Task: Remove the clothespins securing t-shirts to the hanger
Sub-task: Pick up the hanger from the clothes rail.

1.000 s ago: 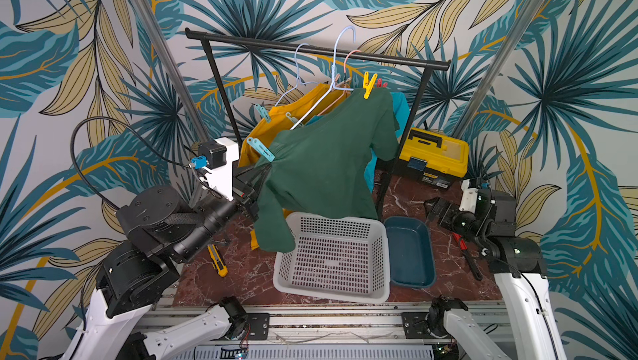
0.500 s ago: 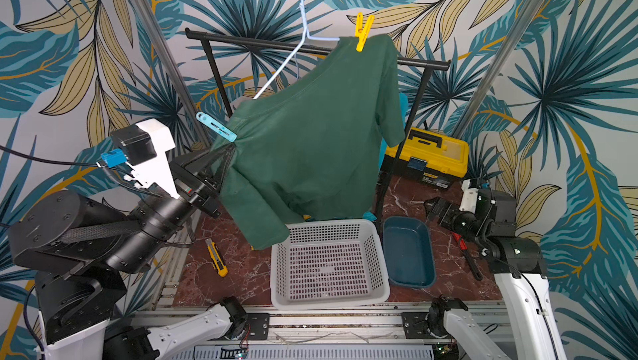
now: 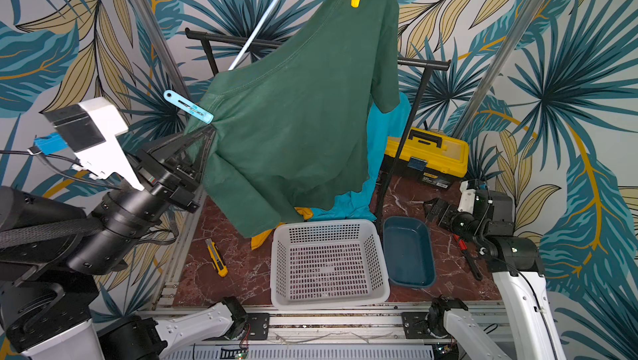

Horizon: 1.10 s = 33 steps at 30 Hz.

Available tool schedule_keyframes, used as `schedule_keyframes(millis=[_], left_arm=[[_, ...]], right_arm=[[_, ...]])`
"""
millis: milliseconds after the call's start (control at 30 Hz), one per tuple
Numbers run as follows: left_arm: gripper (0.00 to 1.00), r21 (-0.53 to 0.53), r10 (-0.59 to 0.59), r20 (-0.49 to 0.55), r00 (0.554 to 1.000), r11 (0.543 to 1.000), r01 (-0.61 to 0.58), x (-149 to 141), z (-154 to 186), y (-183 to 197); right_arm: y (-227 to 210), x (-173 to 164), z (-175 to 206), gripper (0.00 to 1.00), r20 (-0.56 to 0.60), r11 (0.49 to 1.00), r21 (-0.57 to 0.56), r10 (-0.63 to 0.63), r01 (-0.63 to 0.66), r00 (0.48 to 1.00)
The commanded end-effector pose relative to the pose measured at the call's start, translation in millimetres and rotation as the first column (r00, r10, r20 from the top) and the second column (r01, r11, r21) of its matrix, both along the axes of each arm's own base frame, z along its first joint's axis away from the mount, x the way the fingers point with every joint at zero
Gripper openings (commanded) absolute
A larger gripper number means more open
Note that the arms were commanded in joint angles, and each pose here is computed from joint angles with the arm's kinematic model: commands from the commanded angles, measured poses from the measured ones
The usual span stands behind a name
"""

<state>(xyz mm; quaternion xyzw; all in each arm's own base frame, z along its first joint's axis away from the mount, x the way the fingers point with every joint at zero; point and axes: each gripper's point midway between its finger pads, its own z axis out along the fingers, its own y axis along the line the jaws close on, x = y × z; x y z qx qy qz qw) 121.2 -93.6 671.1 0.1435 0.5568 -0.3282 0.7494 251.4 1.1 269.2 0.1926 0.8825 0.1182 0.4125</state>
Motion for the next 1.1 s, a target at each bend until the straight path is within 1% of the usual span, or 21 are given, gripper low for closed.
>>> schedule_keyframes(millis=[0, 67, 167, 300, 533, 700, 800, 900, 1067], left_arm=[[0.00, -0.140, -0.090, 0.081, 0.993, 0.985, 0.101, -42.8, 32.7, 27.8], [0.00, -0.135, -0.148, 0.081, 0.986, 0.978, 0.158, -52.4, 33.4, 24.8], [0.00, -0.132, -0.198, 0.064, 0.978, 0.970, 0.205, -60.7, 31.5, 23.2], [0.00, -0.106, -0.255, 0.030, 0.967, 0.961, 0.256, -64.9, 19.5, 14.6], [0.00, -0.038, -0.191, -0.102, 0.976, 0.981, 0.188, -41.1, -38.2, 5.6], [0.00, -0.033, -0.144, -0.128, 0.981, 0.989, 0.141, -42.0, -61.5, 18.4], [0.00, -0.033, -0.159, -0.139, 0.977, 0.987, 0.156, -47.8, -74.3, 21.4], [0.00, -0.031, -0.195, -0.180, 0.964, 0.981, 0.193, -49.8, -93.0, 15.3], [0.00, -0.005, -0.221, -0.301, 0.928, 0.973, 0.230, -38.8, -146.7, -4.3]], right_arm=[[1.1, 3.4, -9.1, 1.00, -0.012, 1.000, 0.010, -0.001, 0.002, 1.000], [1.9, 5.9, -9.7, 1.00, -0.009, 1.000, 0.018, -0.001, 0.002, 1.000], [3.4, 8.5, -9.2, 0.99, -0.006, 1.000, 0.030, 0.002, -0.002, 1.000], [4.2, 9.5, -9.5, 1.00, -0.009, 0.999, 0.035, 0.002, -0.002, 1.000], [3.3, 6.1, -11.0, 1.00, -0.015, 1.000, 0.029, 0.001, 0.000, 1.000], [1.7, 4.1, -14.3, 0.99, -0.026, 1.000, 0.018, -0.003, 0.003, 1.000], [1.8, 4.3, -14.5, 1.00, -0.025, 1.000, 0.019, -0.003, 0.004, 1.000], [2.2, 5.1, -13.7, 0.99, -0.024, 1.000, 0.020, 0.000, 0.001, 1.000], [-2.6, 4.6, -8.3, 1.00, -0.018, 1.000, -0.019, -0.006, 0.005, 1.000]])
